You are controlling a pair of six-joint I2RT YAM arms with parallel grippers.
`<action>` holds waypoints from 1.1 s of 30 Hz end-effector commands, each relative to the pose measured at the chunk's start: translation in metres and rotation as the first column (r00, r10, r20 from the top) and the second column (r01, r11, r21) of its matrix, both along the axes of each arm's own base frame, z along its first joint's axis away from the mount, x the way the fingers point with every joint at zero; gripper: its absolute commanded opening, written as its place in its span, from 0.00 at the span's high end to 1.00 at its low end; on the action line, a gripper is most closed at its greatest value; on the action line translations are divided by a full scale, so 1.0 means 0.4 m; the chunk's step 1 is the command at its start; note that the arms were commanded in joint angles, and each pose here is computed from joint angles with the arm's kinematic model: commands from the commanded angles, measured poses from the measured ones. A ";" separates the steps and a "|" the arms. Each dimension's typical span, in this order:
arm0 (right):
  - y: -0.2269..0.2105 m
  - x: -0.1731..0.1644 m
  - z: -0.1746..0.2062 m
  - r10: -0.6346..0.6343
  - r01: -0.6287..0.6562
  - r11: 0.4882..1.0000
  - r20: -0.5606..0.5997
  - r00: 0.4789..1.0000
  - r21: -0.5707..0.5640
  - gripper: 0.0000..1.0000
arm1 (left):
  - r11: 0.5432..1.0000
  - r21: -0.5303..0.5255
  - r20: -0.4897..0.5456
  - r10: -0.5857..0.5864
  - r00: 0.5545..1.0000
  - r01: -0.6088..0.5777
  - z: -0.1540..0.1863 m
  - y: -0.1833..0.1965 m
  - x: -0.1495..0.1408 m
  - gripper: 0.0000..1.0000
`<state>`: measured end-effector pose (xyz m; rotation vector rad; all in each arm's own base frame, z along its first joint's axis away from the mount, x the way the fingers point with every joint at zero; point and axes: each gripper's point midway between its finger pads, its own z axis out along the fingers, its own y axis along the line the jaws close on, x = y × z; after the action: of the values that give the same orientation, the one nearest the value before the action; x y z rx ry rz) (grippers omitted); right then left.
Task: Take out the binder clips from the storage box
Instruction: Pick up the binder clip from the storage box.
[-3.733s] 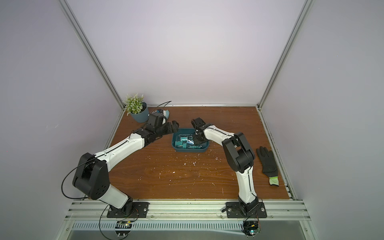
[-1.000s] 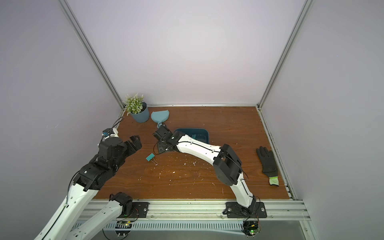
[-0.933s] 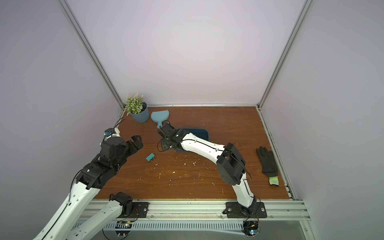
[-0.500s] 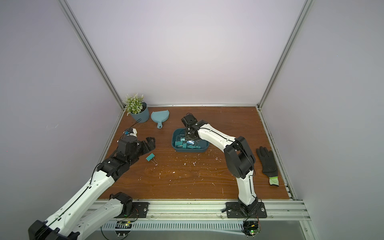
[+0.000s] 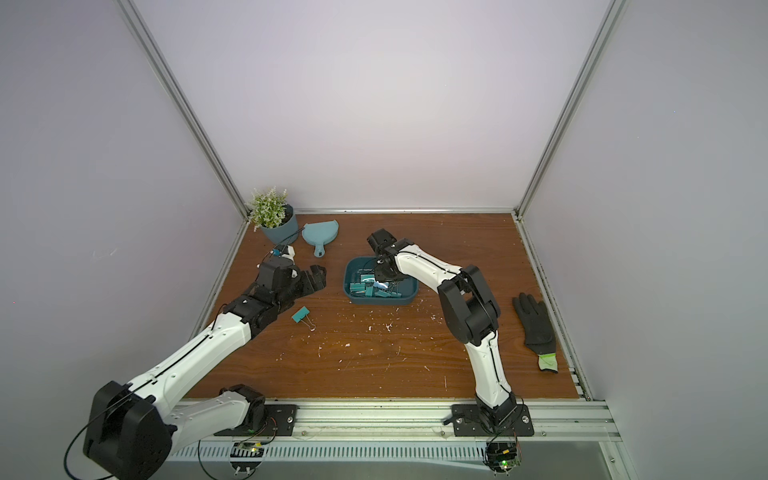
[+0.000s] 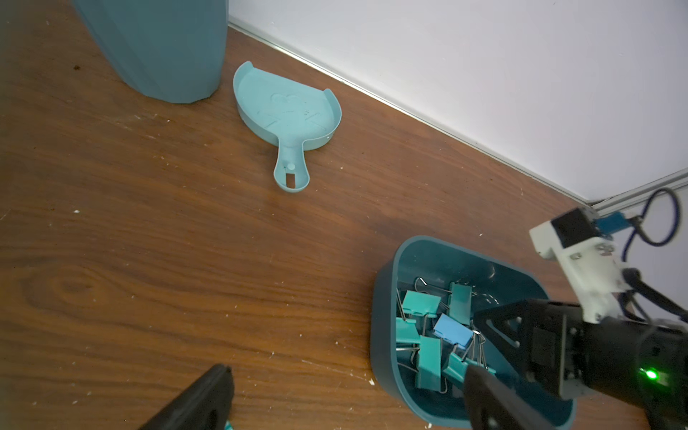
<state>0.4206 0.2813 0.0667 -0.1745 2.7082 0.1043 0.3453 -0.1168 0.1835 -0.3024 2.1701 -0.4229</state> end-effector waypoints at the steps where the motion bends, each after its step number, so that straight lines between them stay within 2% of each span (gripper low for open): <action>1: 0.016 0.027 0.027 0.009 -0.009 1.000 0.002 1.000 0.019 0.58 | 0.999 0.006 0.045 -0.040 0.998 0.039 0.038 -0.025 0.023 0.00; 9: 0.017 0.061 -0.011 -0.032 0.033 0.999 -0.033 0.999 0.030 0.53 | 0.999 0.015 0.042 -0.050 0.998 0.049 0.032 -0.032 0.036 0.00; 23: 0.006 0.042 -0.053 -0.080 0.081 0.997 -0.079 0.994 0.006 0.50 | 0.998 0.027 0.046 -0.050 0.998 0.049 0.037 -0.031 0.041 0.00; 29: 0.003 0.039 -0.070 -0.091 0.090 0.996 -0.093 0.991 -0.016 0.53 | 0.999 0.035 0.052 -0.040 0.998 0.038 0.042 -0.021 0.032 0.00; 33: 0.002 0.030 -0.066 -0.097 0.095 0.995 -0.090 0.991 -0.020 0.62 | 0.999 0.037 0.055 -0.036 0.998 0.034 0.043 -0.018 0.029 0.00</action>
<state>0.4389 0.2852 0.0364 -0.0651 2.7908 0.0958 0.3579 -0.1230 0.1897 -0.2508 2.1534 -0.4146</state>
